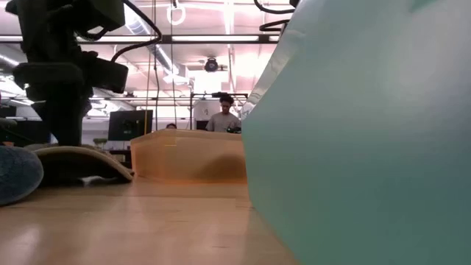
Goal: Pick & Place hat
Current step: Put the left brown cap into the orange bin
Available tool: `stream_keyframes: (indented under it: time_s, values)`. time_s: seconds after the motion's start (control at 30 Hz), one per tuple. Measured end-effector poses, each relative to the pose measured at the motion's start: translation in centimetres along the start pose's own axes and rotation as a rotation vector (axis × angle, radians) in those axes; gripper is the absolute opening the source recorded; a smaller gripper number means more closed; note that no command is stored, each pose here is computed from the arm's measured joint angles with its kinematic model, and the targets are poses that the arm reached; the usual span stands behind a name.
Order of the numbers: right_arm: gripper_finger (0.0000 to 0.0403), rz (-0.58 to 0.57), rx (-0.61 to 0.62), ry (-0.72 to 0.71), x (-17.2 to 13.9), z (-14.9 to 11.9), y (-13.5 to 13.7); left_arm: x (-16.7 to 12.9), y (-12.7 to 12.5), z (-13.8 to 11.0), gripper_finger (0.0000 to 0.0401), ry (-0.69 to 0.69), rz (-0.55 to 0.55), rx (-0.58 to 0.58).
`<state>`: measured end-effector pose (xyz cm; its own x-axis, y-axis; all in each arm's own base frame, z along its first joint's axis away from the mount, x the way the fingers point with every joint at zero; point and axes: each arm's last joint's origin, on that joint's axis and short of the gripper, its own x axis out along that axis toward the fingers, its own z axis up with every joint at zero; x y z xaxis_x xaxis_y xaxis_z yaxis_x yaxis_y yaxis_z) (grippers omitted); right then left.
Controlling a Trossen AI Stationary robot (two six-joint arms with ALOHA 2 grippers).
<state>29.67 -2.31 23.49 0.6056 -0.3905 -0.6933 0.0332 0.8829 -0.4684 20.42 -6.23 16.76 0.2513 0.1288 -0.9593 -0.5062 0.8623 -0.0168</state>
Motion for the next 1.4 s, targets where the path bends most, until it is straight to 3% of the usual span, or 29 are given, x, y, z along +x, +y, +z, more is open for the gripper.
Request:
stream_keyframes:
  time_s: [0.23,0.37,0.6,0.77,1.1,1.4]
  values:
    - [0.0169,0.003,0.015,0.001,0.0,0.0,0.0,-3.5,0.3,0.8,0.0006,0.073,0.157,-0.006]
    - [0.0169,0.003,0.016,0.001,0.0,0.0,0.0,-6.3,0.3,1.9,0.0006,0.046,0.23,-0.017]
    - [0.0169,0.002,0.017,0.001,0.0,0.0,0.0,-11.6,0.1,4.3,0.0005,-0.139,0.316,0.006]
    - [0.0169,0.002,0.016,0.001,0.0,0.0,0.0,-13.8,0.0,6.1,0.0008,-0.302,0.331,0.04]
    - [0.0169,-0.003,0.02,-0.006,0.0,0.1,0.0,-12.5,0.2,10.8,0.0012,-0.495,0.276,0.043]
    - [0.0169,-0.006,0.024,-0.017,0.0,0.2,-0.1,-8.8,1.0,13.4,0.0008,-0.415,0.315,0.028]
